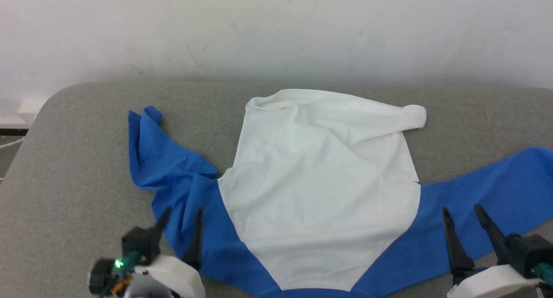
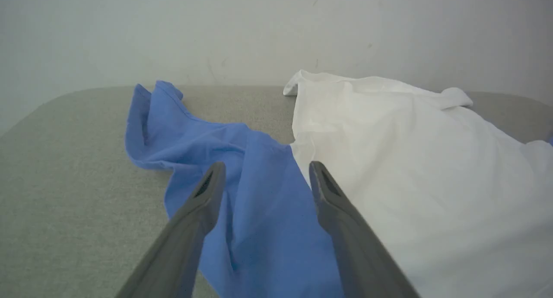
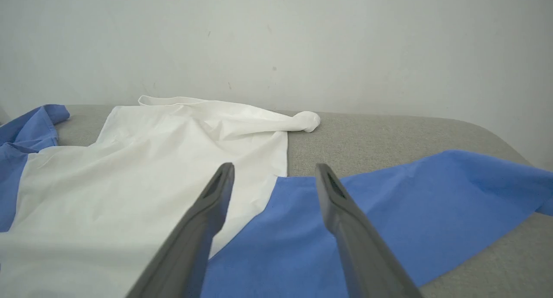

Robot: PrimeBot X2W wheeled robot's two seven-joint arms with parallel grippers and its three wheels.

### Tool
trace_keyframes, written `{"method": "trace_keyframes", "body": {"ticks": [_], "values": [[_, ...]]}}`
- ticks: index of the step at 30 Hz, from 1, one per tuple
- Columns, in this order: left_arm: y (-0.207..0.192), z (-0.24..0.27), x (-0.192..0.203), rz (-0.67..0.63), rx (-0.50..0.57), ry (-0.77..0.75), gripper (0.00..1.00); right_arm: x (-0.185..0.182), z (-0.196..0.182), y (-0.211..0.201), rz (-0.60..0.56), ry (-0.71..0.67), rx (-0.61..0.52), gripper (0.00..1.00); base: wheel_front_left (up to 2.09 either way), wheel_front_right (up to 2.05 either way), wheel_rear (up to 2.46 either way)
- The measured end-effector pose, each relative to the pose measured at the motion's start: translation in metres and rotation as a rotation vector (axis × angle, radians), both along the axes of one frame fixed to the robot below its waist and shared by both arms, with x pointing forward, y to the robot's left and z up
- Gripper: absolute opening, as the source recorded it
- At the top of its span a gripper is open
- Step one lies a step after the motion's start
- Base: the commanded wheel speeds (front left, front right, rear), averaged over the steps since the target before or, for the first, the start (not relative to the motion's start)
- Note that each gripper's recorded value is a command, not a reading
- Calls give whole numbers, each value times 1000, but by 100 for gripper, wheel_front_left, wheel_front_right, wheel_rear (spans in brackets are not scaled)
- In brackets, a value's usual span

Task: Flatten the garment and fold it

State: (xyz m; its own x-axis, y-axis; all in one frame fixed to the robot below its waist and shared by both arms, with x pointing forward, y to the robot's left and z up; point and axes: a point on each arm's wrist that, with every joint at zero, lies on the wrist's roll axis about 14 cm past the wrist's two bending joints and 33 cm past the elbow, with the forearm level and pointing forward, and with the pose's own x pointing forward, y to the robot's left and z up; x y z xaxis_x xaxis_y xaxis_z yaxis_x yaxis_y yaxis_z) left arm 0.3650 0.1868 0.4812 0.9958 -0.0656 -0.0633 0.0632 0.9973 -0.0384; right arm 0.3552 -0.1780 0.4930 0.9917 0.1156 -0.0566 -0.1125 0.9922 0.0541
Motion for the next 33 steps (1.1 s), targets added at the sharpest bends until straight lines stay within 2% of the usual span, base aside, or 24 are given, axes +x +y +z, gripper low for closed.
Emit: {"method": "trace_keyframes", "body": {"ticks": [7,10,12,22,26,33], "values": [[-39,-82,-54,-98,-70,454,100,-4,-11,5,7,38,11,100,0,0,0],[-59,-92,-69,-158,-120,566,100,-4,-15,6,9,54,13,100,0,0,0],[-65,-95,-75,-197,-105,627,100,-4,-19,7,12,66,14,100,0,0,0],[-94,-95,-91,-304,-126,747,100,-8,-35,6,3,111,20,100,0,0,0],[-95,-97,-91,-281,-120,764,100,-8,-37,5,-3,116,22,100,0,0,0],[-100,-95,-79,-244,-170,724,100,-6,-40,5,-6,122,27,100,0,0,0]]}}
